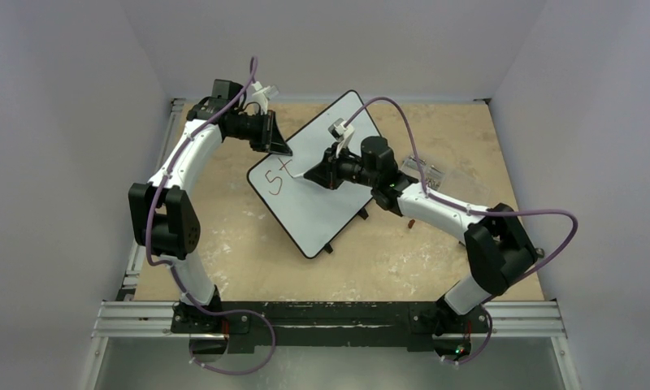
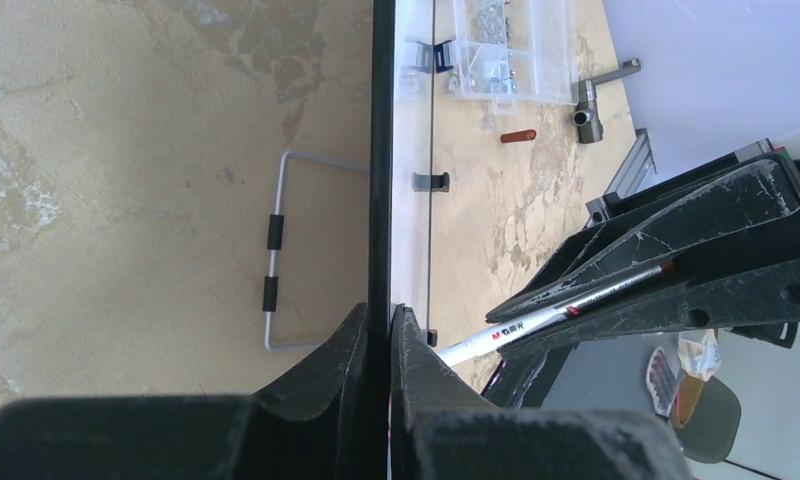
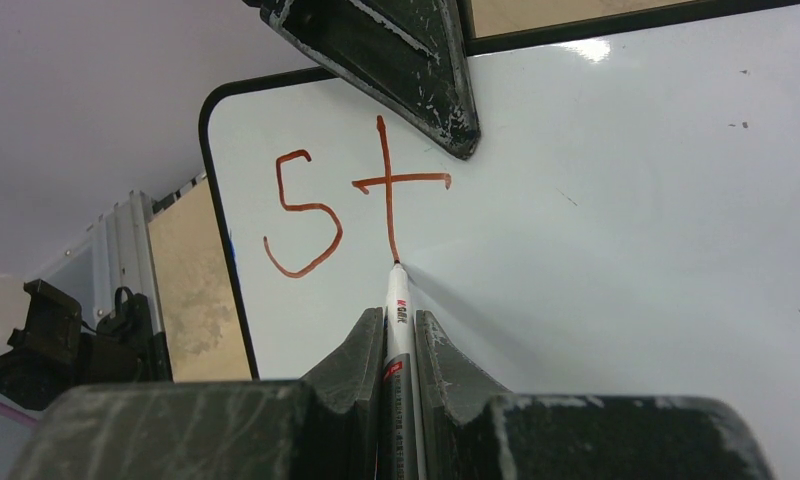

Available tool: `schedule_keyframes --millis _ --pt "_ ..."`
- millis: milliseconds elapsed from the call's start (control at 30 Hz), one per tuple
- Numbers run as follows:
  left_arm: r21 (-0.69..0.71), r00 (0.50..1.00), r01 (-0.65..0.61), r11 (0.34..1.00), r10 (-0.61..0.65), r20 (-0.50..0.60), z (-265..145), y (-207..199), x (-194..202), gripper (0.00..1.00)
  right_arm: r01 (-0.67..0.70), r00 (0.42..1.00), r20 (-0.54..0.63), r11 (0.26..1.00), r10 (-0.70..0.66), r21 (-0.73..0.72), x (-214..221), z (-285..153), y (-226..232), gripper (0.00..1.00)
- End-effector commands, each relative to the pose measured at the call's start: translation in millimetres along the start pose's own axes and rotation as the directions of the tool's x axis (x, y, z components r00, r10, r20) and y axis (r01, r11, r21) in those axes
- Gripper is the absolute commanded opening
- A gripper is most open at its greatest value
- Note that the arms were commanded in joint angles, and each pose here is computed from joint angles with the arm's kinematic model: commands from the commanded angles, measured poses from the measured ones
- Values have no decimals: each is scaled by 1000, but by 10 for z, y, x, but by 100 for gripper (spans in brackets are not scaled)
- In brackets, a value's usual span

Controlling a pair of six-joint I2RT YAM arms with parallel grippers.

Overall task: Write a sentence on the whiteboard
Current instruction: Write a sentence at the center of the board.

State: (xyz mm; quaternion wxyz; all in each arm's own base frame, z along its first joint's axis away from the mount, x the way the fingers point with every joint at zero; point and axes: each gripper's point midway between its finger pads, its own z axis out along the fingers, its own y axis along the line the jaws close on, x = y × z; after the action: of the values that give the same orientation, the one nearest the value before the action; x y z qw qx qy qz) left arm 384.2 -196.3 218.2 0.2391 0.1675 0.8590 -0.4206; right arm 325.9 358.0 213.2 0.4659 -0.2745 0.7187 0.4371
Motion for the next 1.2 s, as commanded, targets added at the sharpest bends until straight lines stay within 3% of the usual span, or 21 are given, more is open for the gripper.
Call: schedule_keyframes --millis 0,633,1167 --pt "3 987 -135 991 135 86 -183 -253 -202 0 14 999 -31 998 -12 68 121 -54 -125 0" --pt "-3 984 -148 989 148 101 -203 -288 -211 0 56 998 0 988 -56 147 -235 56 -268 0" --pt "-41 980 -140 989 144 137 -214 -246 -261 0 54 988 131 976 -83 211 -715 -405 -129 0"
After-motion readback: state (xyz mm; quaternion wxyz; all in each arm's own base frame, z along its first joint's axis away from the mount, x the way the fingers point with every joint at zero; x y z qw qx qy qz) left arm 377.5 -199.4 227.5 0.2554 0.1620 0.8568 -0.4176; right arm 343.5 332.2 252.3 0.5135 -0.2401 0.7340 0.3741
